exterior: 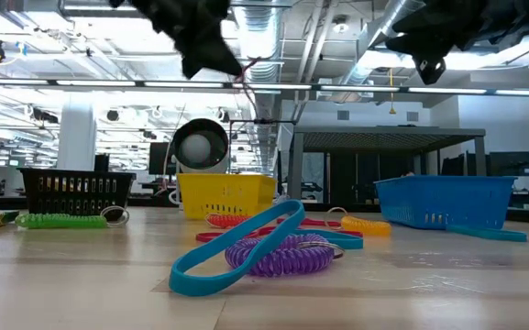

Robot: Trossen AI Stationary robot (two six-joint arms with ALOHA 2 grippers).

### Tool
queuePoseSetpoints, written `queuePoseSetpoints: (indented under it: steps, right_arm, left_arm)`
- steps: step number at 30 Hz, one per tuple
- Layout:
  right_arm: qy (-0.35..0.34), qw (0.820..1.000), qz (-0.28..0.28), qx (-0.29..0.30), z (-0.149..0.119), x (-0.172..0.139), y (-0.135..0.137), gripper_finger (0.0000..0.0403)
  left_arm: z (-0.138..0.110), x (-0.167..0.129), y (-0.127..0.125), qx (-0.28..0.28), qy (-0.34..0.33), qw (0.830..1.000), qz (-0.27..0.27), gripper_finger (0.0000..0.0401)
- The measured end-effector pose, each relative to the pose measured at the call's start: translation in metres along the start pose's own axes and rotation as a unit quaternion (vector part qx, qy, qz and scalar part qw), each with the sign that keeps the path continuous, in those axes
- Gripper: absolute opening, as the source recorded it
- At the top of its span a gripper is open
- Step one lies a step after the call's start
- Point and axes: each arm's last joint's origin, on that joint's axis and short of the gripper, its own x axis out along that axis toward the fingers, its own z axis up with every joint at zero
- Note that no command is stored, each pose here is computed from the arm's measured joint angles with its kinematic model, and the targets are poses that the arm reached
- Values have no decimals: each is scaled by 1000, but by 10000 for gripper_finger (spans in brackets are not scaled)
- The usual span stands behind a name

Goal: Pick & Place Office Desk Supplies
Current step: Put the top left red rubber band into the yellow basket

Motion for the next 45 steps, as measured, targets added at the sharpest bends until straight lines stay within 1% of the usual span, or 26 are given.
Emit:
queuePoseSetpoints:
  steps: [4,6,8,11,13,22,34,45]
  right_arm:
    - [0,1000,0,0,0,0,0,118]
    - [1,1000,0,-3,0,0,0,118]
    - [-1,1000,1,-6,0,0,0,118]
    - [-1,1000,-3,-5,0,0,-1,118]
    - [-2,1000,-7,-5,1,0,-3,118]
    - [-10,1000,-27,-1,3,0,-9,118]
    - [-8,1000,-27,-1,3,0,-10,118]
    - [-7,1000,-27,-1,3,0,-10,118]
  left_arm:
    - [-27,-2,21,-40,-26,999,-17,0]
    - [-37,-3,28,-55,-52,997,-29,0]
    - [-49,-4,32,-61,-58,996,-36,0]
    - [-61,-2,35,-71,-53,995,-35,0]
    - [-67,1,35,-73,-38,996,-36,0]
    - [-76,17,35,-73,-11,996,-42,0]
    - [-90,47,29,-74,28,995,-67,0]
    - [-90,48,27,-82,27,994,-69,0]
